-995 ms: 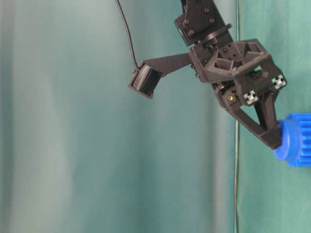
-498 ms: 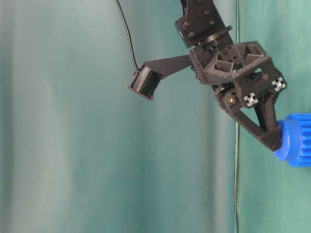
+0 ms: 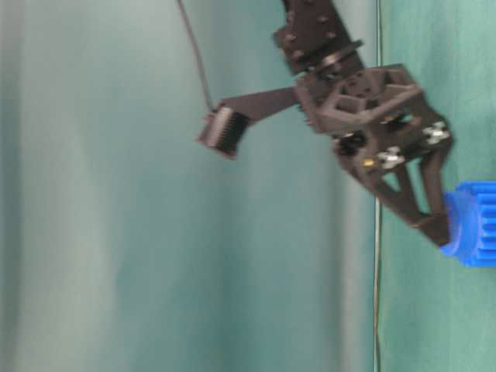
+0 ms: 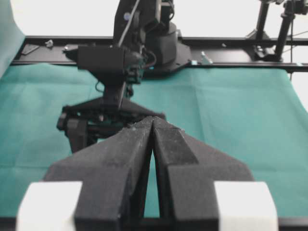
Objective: Insert the shaft placed at a random location into the center hole of the small gear at another random location.
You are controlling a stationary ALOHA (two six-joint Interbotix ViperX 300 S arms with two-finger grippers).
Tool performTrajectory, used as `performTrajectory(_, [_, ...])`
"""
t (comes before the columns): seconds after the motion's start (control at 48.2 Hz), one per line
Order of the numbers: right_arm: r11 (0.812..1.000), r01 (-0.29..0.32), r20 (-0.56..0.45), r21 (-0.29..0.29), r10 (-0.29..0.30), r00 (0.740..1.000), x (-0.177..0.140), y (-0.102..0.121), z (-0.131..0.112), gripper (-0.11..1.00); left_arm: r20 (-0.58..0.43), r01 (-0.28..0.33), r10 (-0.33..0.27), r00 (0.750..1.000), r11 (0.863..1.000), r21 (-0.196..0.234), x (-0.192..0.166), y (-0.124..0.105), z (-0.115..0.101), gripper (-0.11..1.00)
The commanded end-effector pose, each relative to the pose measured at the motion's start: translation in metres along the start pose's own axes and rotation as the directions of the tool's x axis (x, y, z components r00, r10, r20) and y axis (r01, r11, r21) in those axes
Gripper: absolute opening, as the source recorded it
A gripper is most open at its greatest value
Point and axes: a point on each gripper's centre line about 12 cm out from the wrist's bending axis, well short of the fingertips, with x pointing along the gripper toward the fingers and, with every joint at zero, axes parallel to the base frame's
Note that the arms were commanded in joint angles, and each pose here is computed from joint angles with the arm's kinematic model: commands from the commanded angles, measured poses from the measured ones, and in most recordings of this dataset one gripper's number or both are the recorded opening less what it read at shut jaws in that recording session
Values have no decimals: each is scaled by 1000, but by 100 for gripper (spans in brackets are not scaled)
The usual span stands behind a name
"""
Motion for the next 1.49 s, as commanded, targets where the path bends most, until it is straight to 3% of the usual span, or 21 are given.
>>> performTrajectory(0.0, [1000,-6,66,10,6,998,-11,2,30,76,15,-1,1,1000,1000,3,2,0,7,0])
performTrajectory(0.373, [1000,-16,116,4,16,993,-36,4,62,76,17,1,-1,1000,1000,2,2,0,7,0])
performTrajectory(0.663, [1000,-17,102,6,17,995,-47,4,61,76,15,1,-1,1000,1000,2,2,0,7,0])
performTrajectory(1.472, [1000,-23,185,6,22,982,-145,0,50,76,8,-1,1,1000,1000,1,2,0,6,0])
